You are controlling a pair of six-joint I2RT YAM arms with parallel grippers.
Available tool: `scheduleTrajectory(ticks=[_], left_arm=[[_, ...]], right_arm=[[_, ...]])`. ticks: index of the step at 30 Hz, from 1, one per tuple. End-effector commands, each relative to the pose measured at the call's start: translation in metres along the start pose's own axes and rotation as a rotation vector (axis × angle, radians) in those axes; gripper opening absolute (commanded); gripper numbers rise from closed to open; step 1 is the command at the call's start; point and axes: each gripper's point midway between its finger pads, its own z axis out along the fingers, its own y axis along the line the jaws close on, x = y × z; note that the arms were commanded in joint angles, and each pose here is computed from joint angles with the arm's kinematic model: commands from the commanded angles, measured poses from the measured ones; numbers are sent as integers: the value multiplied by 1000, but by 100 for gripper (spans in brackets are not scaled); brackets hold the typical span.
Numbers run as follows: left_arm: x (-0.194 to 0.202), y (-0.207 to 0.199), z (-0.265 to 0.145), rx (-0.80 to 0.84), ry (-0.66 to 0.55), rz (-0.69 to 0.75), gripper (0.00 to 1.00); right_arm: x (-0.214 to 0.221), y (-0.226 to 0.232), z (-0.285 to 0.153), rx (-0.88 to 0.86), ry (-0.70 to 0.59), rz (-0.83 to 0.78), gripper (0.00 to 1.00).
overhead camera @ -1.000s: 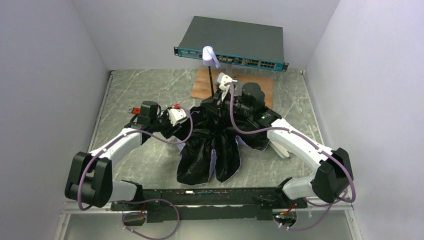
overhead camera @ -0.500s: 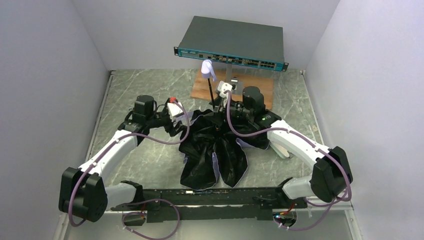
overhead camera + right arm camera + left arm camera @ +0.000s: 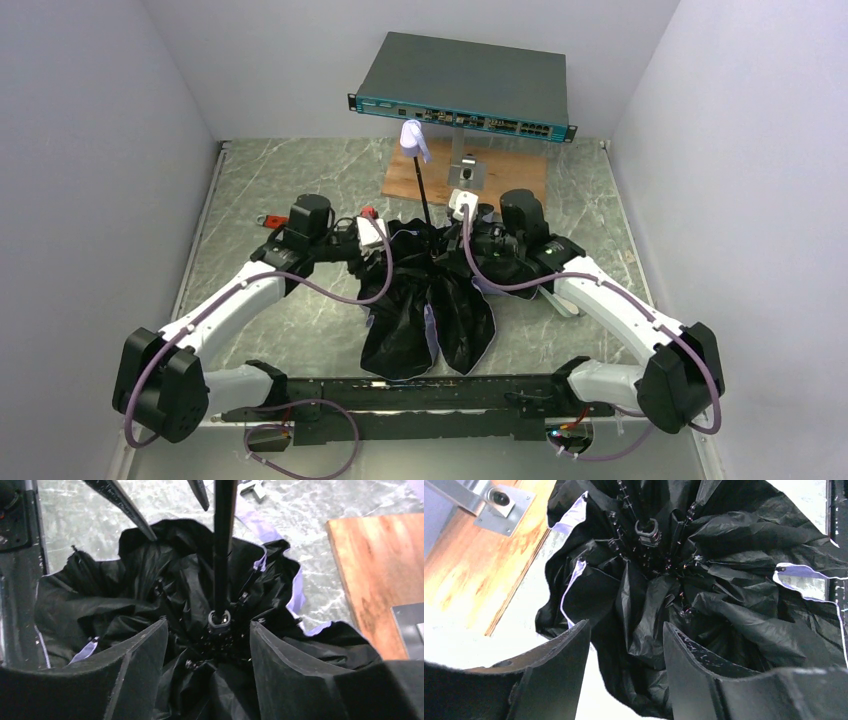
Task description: Open the umbrella
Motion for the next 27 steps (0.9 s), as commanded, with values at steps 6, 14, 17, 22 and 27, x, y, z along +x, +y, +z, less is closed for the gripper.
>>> scheduleTrajectory(ticks=[6,14,17,22,27], left_arm=[[-30,-7,20,59,-73,83,58],[-40,2,35,42,-149,86,53],[-42,0,42,62,-177,136,51],[-49,-5,59,96,-201,211,52],[-50,-1,77,88,-193,217,52]], right_arm=[[14,13,4,-72,38,32,47],[58,16,4,-83,174,35,37],[65,17,-1,-77,196,24,36],[75,14,-4,-53,239,18,31],[84,12,-9,-37,270,5,27]])
